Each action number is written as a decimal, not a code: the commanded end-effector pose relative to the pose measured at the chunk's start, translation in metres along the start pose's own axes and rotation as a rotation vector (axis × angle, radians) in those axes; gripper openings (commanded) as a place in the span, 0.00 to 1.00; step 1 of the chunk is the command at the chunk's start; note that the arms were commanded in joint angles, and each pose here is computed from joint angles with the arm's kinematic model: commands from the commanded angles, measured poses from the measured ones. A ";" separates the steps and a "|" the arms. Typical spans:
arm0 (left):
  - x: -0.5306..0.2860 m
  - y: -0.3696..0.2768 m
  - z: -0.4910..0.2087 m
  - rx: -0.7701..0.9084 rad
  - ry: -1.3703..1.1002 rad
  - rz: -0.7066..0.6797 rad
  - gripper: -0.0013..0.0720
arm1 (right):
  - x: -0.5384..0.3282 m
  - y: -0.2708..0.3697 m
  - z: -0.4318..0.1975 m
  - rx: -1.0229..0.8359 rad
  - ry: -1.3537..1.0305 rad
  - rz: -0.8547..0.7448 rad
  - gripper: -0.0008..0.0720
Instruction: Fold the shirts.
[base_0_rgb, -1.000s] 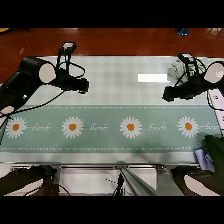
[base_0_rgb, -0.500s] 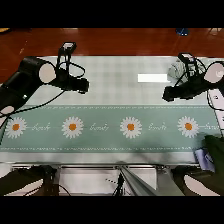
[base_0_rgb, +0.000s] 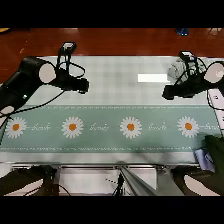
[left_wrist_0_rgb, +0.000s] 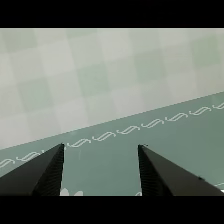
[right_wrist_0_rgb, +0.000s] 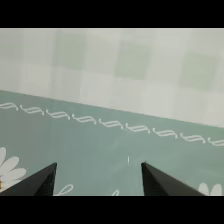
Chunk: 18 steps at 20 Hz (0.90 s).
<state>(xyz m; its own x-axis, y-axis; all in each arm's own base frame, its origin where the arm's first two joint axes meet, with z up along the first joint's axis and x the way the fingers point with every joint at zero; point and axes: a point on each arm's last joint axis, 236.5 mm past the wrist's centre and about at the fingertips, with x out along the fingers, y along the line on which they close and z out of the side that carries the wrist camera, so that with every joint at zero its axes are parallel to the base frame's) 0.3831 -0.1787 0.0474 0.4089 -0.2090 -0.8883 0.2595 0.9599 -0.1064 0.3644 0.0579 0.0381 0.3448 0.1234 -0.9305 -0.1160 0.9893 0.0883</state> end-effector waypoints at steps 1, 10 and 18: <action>0.002 0.000 0.000 0.000 0.003 0.001 0.75 | -0.003 -0.004 0.037 -0.006 -0.158 -0.018 0.83; 0.007 0.003 -0.003 -0.005 0.020 0.007 0.75 | -0.069 -0.235 0.125 0.590 -0.694 -0.437 0.82; 0.007 0.003 -0.003 -0.005 0.021 0.006 0.75 | 0.021 -0.302 0.098 0.932 -0.603 -0.236 0.82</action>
<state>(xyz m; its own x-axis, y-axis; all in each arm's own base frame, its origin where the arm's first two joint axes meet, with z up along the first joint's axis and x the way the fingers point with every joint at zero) 0.3840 -0.1766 0.0395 0.3926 -0.1991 -0.8979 0.2524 0.9621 -0.1030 0.4872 -0.2235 0.0555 0.6732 -0.3657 -0.6427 0.6582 0.6924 0.2955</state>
